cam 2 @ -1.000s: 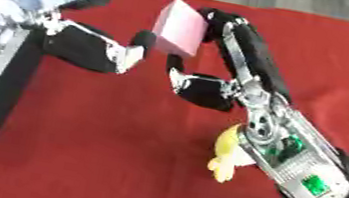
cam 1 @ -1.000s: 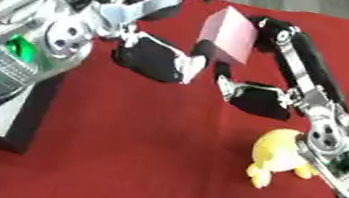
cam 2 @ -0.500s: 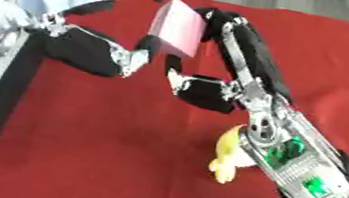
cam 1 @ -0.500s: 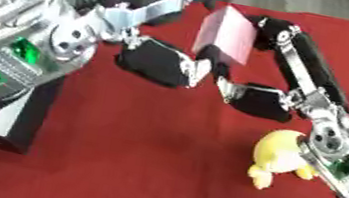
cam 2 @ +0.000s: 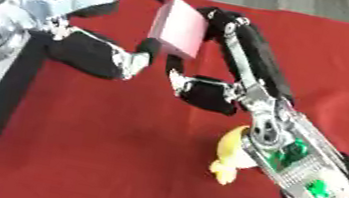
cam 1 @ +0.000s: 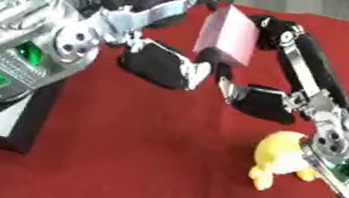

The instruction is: Pick up the objects with one hand, pass them to the other hand, and then place them into the box on the other side of the table.

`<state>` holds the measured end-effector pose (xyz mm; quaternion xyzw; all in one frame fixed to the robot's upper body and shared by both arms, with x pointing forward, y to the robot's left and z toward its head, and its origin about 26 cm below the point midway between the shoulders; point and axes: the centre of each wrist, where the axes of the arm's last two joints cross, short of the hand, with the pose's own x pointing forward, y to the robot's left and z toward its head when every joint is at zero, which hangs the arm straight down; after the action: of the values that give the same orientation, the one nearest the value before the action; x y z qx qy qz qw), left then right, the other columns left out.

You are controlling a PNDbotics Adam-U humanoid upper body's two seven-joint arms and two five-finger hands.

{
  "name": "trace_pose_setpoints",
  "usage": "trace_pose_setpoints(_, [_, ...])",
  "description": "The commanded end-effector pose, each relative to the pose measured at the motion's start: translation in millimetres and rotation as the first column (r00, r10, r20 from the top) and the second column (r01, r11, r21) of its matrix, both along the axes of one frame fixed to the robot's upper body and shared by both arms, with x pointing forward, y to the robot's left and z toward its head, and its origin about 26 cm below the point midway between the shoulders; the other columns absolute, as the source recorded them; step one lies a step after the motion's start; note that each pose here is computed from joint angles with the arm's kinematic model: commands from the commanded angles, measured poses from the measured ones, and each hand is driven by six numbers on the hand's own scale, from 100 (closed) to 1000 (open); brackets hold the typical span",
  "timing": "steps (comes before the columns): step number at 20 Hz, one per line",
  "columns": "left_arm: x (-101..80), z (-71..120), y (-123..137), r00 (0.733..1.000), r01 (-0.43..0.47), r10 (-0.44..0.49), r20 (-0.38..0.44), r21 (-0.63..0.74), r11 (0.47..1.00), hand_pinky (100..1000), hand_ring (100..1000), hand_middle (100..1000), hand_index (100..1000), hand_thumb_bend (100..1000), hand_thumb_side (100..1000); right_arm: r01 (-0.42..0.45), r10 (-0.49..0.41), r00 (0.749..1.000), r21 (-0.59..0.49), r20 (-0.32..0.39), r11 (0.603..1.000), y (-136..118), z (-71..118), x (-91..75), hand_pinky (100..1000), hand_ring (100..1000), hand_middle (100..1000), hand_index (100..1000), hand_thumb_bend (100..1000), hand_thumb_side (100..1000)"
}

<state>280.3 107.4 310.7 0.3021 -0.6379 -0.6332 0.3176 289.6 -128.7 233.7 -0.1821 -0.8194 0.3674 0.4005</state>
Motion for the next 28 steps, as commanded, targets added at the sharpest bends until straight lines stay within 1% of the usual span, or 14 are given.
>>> trace_pose_setpoints(1, [0.9, 5.6, 2.5, 0.999, -0.032, 0.032, 0.016, 0.008, 0.999, 1000, 913, 826, 971, 100, 412, -0.019, 0.019, 0.999, 0.005, 0.039, 1.000, -1.7, 7.2, -3.3, 777, 709, 602, 521, 100, 100])
trace_pose_setpoints(7, [7.6, 1.2, 2.3, 0.999, -0.044, 0.044, 0.018, 0.025, 0.999, 1000, 916, 828, 970, 100, 422, -0.035, 0.035, 0.999, 0.005, 0.042, 0.999, -1.6, 6.4, -3.4, 776, 708, 603, 520, 100, 100])
trace_pose_setpoints(11, [10.1, -0.2, 1.7, 0.999, -0.049, 0.048, 0.026, 0.029, 0.998, 1000, 918, 830, 970, 100, 411, -0.045, 0.045, 0.998, 0.006, 0.045, 0.999, -1.6, 5.9, -3.5, 776, 707, 604, 520, 100, 100])
trace_pose_setpoints(21, [19.3, -6.0, 0.2, 0.999, -0.040, 0.040, 0.000, 0.047, 0.998, 1000, 921, 832, 971, 100, 526, -0.073, 0.072, 0.996, 0.010, 0.054, 0.997, -0.7, 6.1, -3.8, 775, 707, 605, 519, 100, 100])
trace_pose_setpoints(28, [24.3, -8.0, -0.1, 0.999, -0.043, 0.043, 0.002, 0.054, 0.998, 1000, 920, 829, 965, 100, 514, -0.098, 0.098, 0.993, 0.008, 0.061, 0.995, -0.4, 6.0, -3.9, 775, 706, 606, 518, 100, 100])
